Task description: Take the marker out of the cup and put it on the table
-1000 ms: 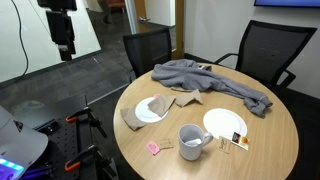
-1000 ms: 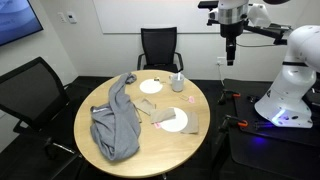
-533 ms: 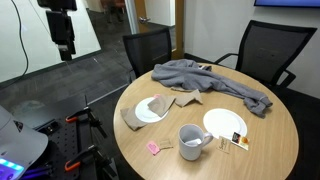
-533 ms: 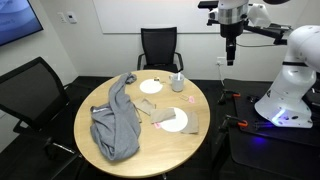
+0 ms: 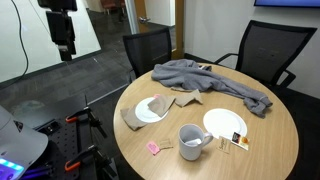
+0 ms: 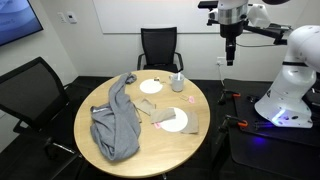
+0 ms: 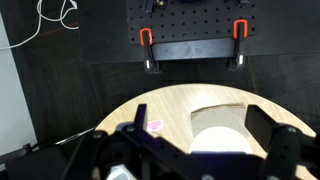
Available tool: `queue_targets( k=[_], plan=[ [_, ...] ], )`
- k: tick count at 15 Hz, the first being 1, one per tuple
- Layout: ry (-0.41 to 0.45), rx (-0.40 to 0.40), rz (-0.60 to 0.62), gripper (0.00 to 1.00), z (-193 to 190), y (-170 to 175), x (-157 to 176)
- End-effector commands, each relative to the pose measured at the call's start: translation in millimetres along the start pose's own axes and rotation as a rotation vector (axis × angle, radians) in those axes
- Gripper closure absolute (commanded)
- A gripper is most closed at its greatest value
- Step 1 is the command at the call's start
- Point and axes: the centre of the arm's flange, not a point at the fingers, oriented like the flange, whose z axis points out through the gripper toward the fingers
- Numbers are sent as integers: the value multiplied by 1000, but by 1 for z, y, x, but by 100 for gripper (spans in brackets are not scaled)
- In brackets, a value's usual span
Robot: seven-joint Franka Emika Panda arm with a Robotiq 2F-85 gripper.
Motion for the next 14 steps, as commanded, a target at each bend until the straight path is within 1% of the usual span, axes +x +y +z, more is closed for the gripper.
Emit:
queue_targets(
  k=[1, 6, 11, 14],
  plan=[
    [19, 19, 74, 0, -5, 3, 15],
    [61, 57, 239, 0, -15, 15, 43],
    [75, 138, 428, 0, -21, 33, 73],
    [94, 195, 554, 0, -17, 43, 92]
  ],
)
